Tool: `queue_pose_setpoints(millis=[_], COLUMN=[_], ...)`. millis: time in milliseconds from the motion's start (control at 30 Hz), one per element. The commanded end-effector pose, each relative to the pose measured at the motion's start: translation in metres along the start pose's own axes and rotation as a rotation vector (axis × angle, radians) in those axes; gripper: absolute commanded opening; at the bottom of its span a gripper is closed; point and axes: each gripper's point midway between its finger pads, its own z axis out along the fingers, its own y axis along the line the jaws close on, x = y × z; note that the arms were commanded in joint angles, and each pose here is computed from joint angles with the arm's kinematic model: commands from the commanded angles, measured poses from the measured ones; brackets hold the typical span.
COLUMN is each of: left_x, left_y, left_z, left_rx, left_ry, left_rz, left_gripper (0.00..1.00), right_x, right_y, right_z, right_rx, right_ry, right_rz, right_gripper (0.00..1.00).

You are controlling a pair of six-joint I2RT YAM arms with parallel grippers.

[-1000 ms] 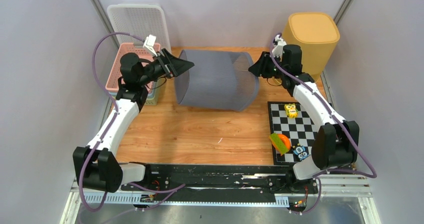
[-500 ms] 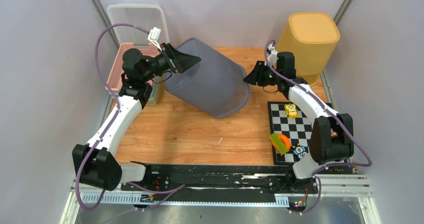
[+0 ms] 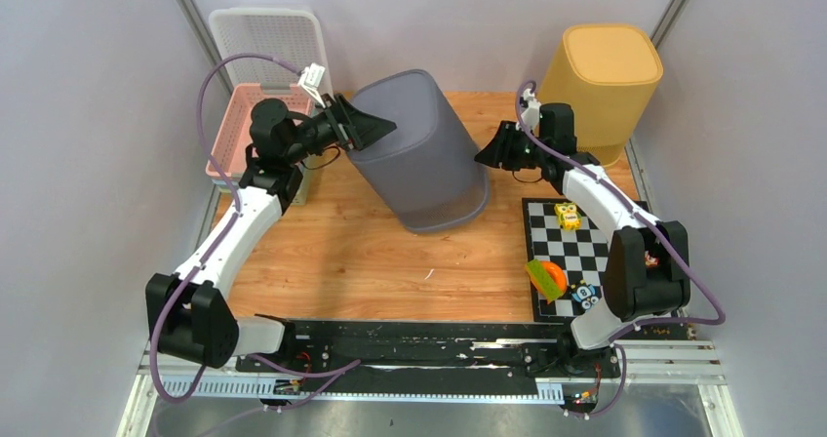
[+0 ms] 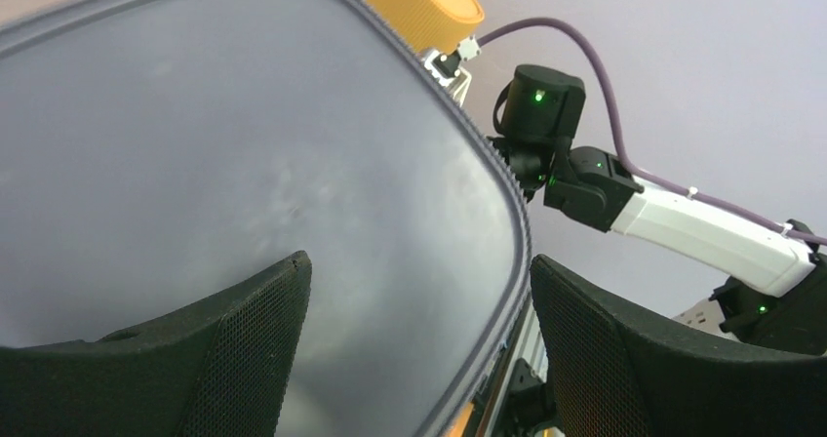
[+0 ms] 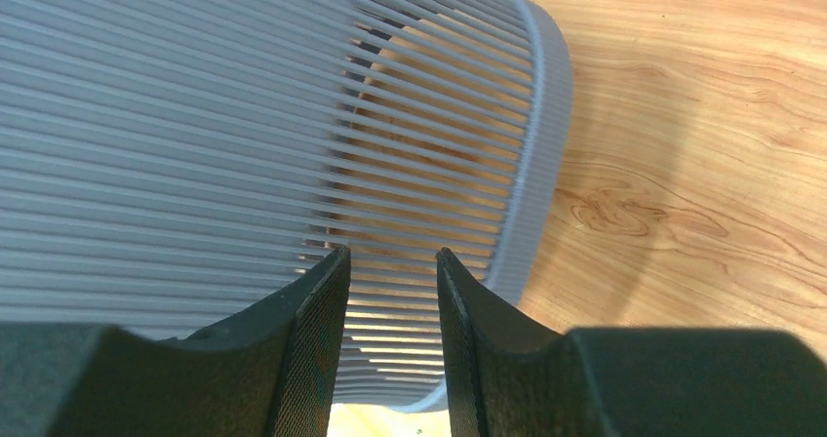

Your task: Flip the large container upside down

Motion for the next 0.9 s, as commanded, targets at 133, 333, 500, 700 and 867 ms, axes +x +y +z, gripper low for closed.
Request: queue_pose_setpoints(millis=[133, 333, 500, 700, 867], left_x=[0.035, 0.048, 0.038, 0.001, -0.019], left_y=[0.025, 0.036, 0.026, -0.012, -0.026], left_z=[0.003, 0.005, 0.006, -0.003, -0.023], left_rx=[-0.062, -0.087, -0.068, -0.045, -0.120], left_ry=[0.067, 0.087, 0.080, 0.037, 0.021], left_rz=[-0.010, -0.013, 0.009, 0.168, 0.333], left_gripper=[0.84, 0.84, 0.88, 1.00, 1.00], right_x=[0.009, 0.003, -0.015, -0.055, -0.076], right_y=[0.006, 0.020, 0.034, 0.067, 0.102], right_z=[-0.003, -0.009, -0.026, -0.077, -0.122], right_rx=[-0.032, -0.068, -0.072, -0.061, -0.027], right_ry=[0.033, 0.016, -0.032, -0.175, -0.294], right_rz=[0.004, -0.037, -0.142, -0.398, -0.665], right_gripper=[0.41, 0.42, 0.49, 0.66, 0.78])
